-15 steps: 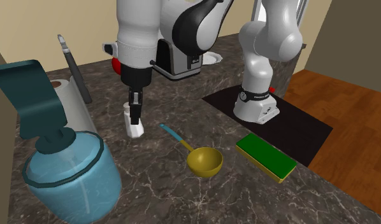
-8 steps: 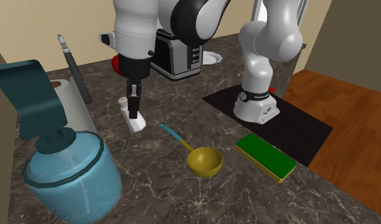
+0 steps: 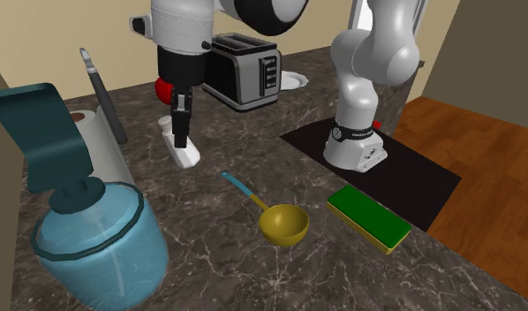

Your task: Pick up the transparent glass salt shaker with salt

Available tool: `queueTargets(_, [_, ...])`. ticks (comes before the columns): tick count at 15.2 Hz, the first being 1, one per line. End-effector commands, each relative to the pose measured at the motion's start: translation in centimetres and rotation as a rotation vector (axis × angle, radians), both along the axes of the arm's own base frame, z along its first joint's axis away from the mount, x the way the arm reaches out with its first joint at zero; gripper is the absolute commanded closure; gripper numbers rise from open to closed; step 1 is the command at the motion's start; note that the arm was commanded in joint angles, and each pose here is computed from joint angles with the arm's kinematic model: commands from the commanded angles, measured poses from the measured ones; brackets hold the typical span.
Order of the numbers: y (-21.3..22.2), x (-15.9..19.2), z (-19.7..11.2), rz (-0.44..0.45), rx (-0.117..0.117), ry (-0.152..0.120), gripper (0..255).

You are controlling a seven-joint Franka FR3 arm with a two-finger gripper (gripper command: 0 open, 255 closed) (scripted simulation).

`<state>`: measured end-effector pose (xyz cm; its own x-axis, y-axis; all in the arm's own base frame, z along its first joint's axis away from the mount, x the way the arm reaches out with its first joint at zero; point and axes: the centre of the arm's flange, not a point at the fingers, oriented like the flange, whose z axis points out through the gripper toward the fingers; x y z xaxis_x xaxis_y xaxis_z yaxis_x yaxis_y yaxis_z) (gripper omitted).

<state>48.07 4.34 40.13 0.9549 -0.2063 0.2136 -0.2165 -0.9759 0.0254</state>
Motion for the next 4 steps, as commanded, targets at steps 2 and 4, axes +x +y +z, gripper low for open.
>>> queueTargets(2, [-0.02, -0.03, 1.52, 0.0, 0.0, 0.0, 255])
queueTargets(4, [-0.02, -0.03, 1.6, 0.0, 0.0, 0.0, 255])
